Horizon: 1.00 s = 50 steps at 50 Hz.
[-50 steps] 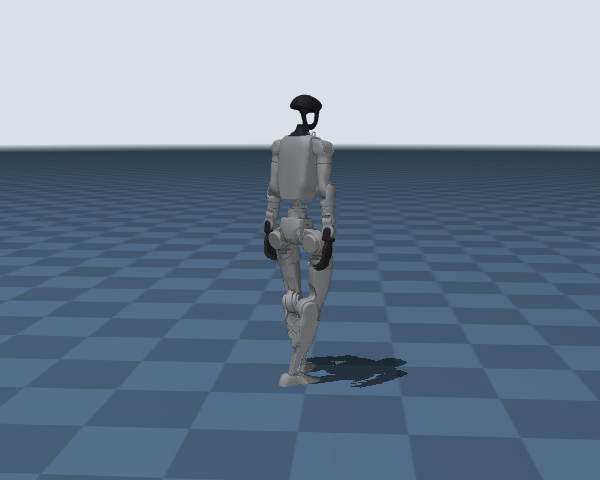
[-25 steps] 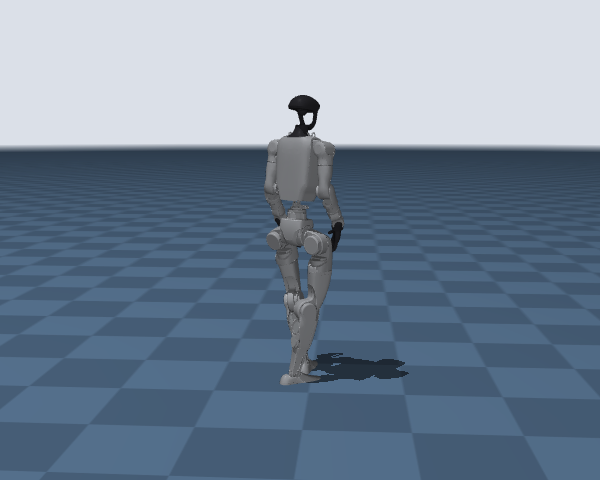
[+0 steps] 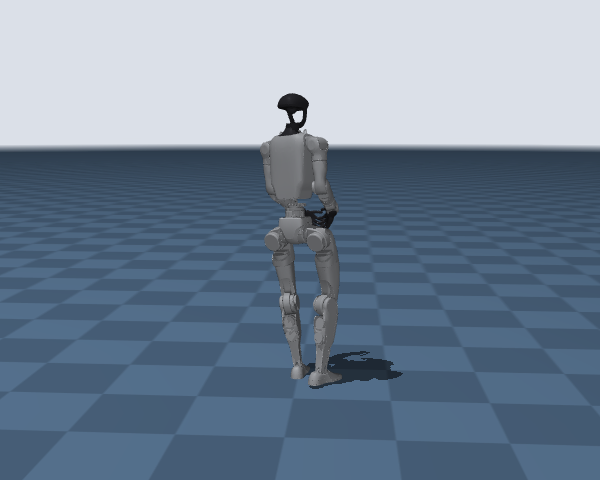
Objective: In place motions
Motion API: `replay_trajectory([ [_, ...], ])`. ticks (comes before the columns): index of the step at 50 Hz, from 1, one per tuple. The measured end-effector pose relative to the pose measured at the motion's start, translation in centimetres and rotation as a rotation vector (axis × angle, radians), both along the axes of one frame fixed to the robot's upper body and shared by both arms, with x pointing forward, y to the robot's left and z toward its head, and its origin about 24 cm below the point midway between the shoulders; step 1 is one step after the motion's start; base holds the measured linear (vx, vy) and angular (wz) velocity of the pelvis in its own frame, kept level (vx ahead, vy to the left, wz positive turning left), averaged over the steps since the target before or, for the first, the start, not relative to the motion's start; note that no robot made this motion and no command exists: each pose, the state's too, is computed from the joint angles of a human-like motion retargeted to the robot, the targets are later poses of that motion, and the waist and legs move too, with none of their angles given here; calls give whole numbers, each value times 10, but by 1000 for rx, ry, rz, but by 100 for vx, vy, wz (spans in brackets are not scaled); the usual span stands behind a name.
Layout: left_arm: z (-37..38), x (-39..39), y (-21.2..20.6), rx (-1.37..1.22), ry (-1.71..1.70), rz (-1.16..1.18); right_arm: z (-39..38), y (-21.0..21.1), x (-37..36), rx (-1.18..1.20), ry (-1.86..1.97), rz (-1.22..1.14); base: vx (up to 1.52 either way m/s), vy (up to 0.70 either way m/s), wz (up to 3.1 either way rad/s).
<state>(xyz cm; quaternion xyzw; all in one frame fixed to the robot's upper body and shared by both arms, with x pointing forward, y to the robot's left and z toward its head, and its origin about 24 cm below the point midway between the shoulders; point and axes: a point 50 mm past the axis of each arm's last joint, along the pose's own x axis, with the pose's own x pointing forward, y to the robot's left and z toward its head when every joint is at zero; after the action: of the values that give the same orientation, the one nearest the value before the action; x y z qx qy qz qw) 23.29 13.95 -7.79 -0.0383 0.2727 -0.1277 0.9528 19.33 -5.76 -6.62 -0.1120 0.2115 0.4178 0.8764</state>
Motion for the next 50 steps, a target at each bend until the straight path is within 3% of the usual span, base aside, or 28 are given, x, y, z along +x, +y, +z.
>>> replay_trajectory([
  [14,-29,-46,-1,22,132,-105,-19,-31,-29,-101,45,53,2,-13,13],
  [25,-58,-96,31,192,366,-265,-46,-76,-45,-396,54,24,-8,-14,19],
  [34,-69,-124,56,275,476,-201,-73,-100,-76,-508,236,-37,-6,-9,34],
  [50,-79,-151,70,295,585,-103,-76,-99,-74,-521,255,-51,-1,-2,8],
])
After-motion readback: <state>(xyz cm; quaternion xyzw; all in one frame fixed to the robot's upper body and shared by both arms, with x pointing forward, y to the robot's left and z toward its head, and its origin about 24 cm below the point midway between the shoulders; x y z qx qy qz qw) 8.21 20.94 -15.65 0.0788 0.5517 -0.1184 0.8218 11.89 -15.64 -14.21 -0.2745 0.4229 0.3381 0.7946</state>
